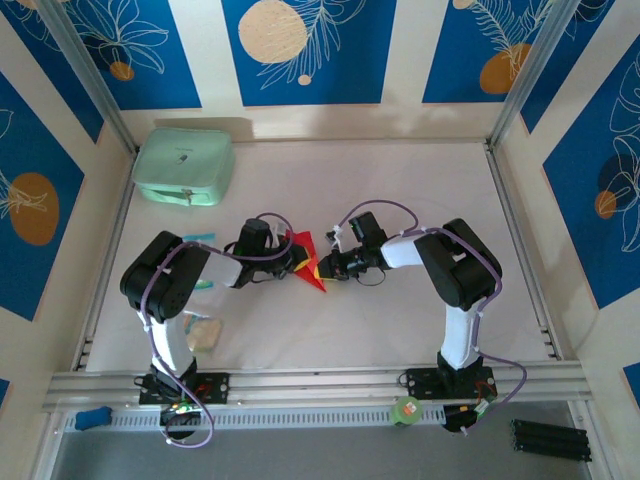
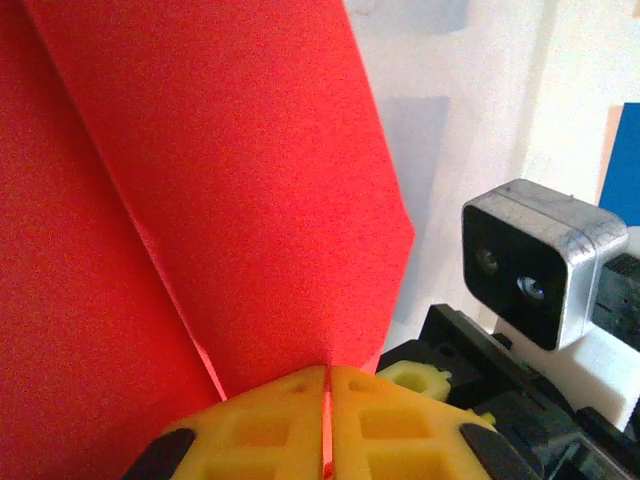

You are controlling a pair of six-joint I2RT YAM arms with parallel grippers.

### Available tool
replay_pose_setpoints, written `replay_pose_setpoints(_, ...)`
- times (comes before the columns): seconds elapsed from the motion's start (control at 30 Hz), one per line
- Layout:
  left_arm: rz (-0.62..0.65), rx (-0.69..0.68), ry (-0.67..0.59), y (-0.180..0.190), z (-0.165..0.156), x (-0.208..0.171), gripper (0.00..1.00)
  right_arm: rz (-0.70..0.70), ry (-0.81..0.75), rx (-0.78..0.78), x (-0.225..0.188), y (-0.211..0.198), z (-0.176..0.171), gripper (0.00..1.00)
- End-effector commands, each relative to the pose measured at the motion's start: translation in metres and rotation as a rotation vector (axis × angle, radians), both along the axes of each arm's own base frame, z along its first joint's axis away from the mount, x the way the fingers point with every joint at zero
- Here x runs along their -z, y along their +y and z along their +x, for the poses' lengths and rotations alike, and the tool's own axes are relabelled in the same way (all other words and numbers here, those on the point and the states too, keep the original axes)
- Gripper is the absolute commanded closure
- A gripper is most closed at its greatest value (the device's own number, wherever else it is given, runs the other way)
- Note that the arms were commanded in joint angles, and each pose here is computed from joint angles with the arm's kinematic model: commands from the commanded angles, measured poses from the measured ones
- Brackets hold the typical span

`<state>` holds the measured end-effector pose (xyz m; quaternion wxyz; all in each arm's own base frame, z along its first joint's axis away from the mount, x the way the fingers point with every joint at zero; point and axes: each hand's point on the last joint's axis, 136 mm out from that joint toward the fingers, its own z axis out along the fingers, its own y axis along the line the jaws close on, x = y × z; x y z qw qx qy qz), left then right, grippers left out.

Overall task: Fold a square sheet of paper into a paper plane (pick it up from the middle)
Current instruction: Fourth fold the wing at the center of the table.

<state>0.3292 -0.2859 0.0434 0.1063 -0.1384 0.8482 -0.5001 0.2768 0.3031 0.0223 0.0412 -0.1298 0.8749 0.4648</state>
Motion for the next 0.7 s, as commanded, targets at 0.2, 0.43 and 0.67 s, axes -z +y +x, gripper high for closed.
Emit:
replay_pose_setpoints(0.2,-0.006,0.007,0.002,-0.002,0.004,0.002,0.91,-0.161,0.081,0.052,0.045,-0.021,-0.01,0.84)
replay_pose_setpoints(0.43,-0.006,-0.005,-0.031,0.001,0.004,-0.009,0.91,-0.182,0.107,0.049,0.048,-0.023,-0.011,0.92)
replay_pose_setpoints(0.67,-0.017,0.009,-0.068,0.0,0.004,-0.018,0.9,-0.196,0.142,0.045,0.05,-0.023,-0.012,0.92)
